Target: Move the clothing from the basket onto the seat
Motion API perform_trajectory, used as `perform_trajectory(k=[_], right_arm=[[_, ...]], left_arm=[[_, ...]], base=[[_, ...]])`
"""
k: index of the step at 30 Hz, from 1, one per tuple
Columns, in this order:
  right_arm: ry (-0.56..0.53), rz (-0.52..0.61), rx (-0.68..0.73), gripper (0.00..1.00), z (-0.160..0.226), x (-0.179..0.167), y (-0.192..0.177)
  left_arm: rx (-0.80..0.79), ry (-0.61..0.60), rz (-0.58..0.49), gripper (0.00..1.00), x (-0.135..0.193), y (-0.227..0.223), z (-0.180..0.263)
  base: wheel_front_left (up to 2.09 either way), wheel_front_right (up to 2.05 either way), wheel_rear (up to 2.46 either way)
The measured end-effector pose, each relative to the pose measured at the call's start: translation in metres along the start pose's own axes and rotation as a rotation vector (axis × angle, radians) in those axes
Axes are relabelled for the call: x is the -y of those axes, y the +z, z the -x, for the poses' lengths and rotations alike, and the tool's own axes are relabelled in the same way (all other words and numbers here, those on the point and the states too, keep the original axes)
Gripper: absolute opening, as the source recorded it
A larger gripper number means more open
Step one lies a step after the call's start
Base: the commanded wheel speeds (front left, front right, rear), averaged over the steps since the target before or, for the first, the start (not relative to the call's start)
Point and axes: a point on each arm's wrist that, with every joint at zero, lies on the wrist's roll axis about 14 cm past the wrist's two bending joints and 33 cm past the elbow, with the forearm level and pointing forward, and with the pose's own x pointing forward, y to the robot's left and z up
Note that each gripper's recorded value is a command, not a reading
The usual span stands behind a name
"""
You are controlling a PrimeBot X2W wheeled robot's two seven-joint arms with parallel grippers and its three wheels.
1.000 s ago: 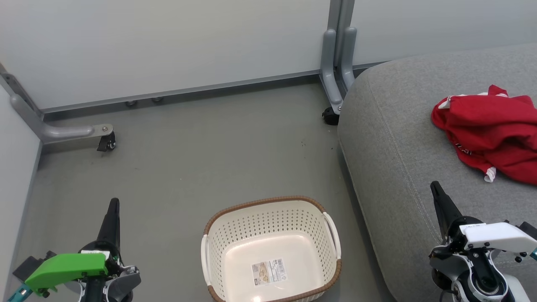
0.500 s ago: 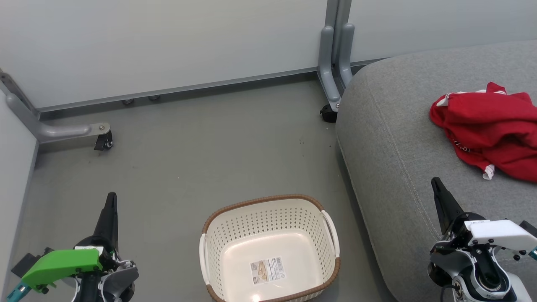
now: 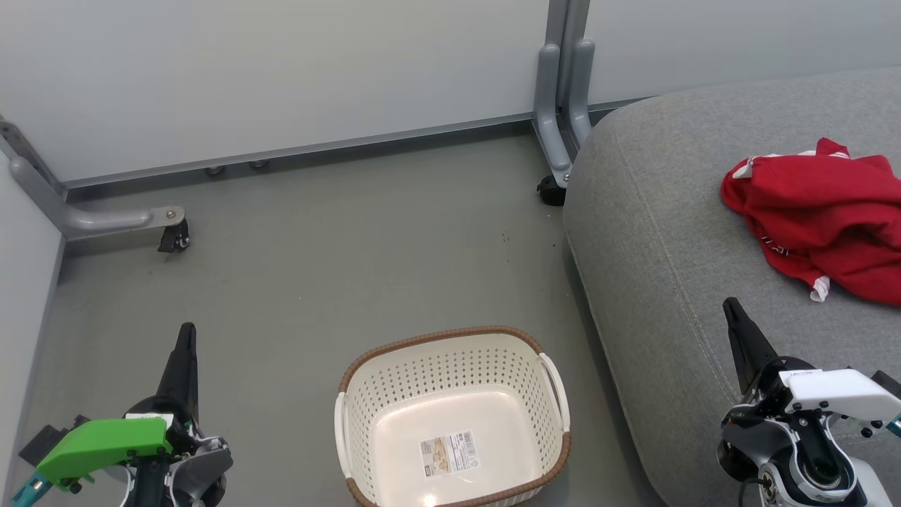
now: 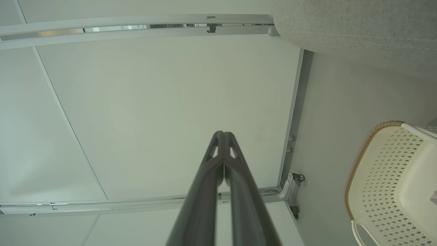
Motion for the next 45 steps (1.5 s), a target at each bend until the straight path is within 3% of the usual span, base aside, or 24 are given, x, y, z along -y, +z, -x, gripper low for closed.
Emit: perform_trajectory(k=[45], right_arm=[[0.0,-0.003,0.002,0.0,0.0,0.0,0.0004]], left_arm=[[0.0,0.0,0.0,0.0,0.0,0.0,0.0]], base=[[0.0,0.0,0.0]])
